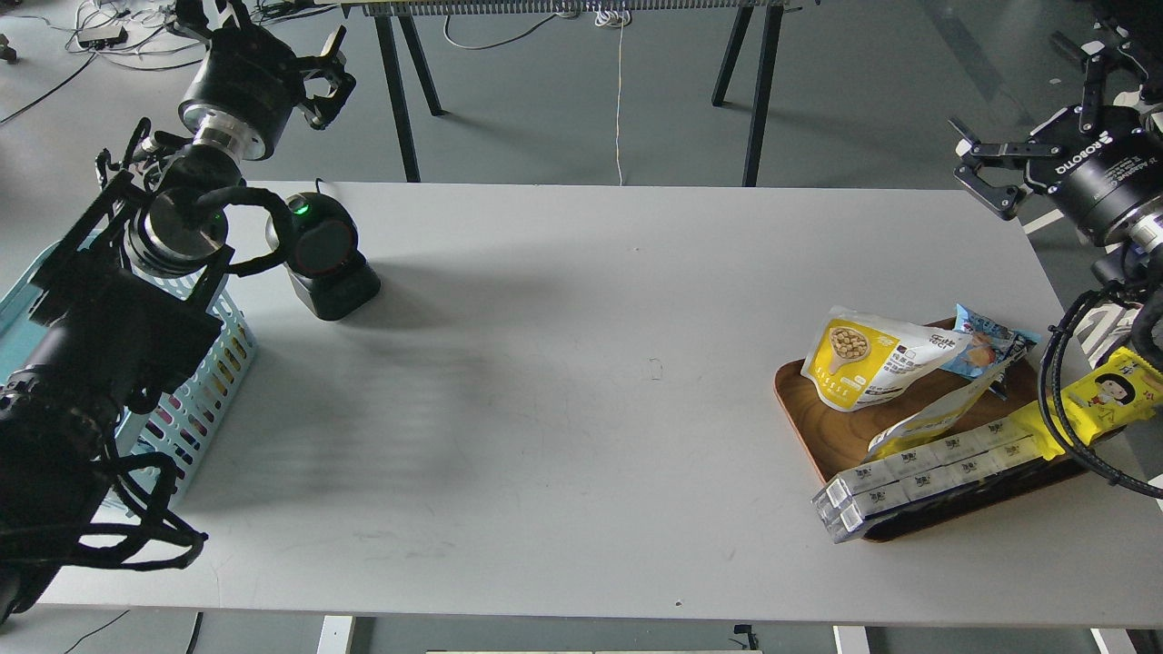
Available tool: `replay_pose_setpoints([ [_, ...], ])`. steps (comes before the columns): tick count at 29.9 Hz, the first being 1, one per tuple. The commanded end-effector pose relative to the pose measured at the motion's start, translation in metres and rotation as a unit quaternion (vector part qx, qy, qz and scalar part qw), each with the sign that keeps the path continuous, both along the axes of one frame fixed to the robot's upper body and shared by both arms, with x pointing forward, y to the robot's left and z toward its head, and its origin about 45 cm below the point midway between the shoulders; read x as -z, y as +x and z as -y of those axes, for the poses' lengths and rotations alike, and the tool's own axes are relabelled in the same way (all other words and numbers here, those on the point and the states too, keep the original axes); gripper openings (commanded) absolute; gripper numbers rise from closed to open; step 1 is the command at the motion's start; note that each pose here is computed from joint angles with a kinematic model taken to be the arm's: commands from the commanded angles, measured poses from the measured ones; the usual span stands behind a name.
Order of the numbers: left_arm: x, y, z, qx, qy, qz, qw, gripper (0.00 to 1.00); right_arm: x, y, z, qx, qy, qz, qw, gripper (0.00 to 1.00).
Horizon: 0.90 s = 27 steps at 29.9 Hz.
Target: Scan snack and place in basket
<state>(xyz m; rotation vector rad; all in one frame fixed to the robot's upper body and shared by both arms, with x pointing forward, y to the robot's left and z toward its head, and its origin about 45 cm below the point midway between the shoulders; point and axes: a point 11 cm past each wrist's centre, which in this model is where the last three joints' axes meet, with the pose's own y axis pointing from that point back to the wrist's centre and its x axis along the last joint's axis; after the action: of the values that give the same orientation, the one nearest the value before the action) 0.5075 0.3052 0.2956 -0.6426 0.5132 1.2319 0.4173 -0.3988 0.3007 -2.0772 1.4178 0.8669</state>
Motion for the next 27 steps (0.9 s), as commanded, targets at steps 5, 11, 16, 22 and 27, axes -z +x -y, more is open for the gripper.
replay_pose_setpoints([
  [5, 0.0, -0.001, 0.0, -0.002, -0.003, 0.006, 1.0, 1.0, 0.001, 0.0, 0.001, 0.0, -0.002, -0.001, 1.0, 1.0],
  [11, -0.003, 0.0, -0.002, -0.003, -0.002, 0.008, 1.0, 1.0, 0.004, -0.001, 0.003, 0.005, -0.007, -0.008, 1.0, 1.0],
  [16, -0.004, 0.0, -0.004, -0.003, -0.001, 0.01, 1.0, 1.0, 0.005, -0.002, 0.005, 0.01, -0.015, -0.016, 1.0, 1.0],
  [22, -0.006, 0.0, -0.003, -0.002, 0.0, 0.012, 1.0, 1.0, -0.002, -0.004, 0.011, 0.014, -0.026, -0.016, 0.999, 1.0],
  [27, -0.011, 0.0, -0.009, -0.005, 0.003, 0.018, 1.0, 1.0, -0.012, -0.012, 0.016, 0.008, -0.054, -0.022, 0.998, 1.0],
])
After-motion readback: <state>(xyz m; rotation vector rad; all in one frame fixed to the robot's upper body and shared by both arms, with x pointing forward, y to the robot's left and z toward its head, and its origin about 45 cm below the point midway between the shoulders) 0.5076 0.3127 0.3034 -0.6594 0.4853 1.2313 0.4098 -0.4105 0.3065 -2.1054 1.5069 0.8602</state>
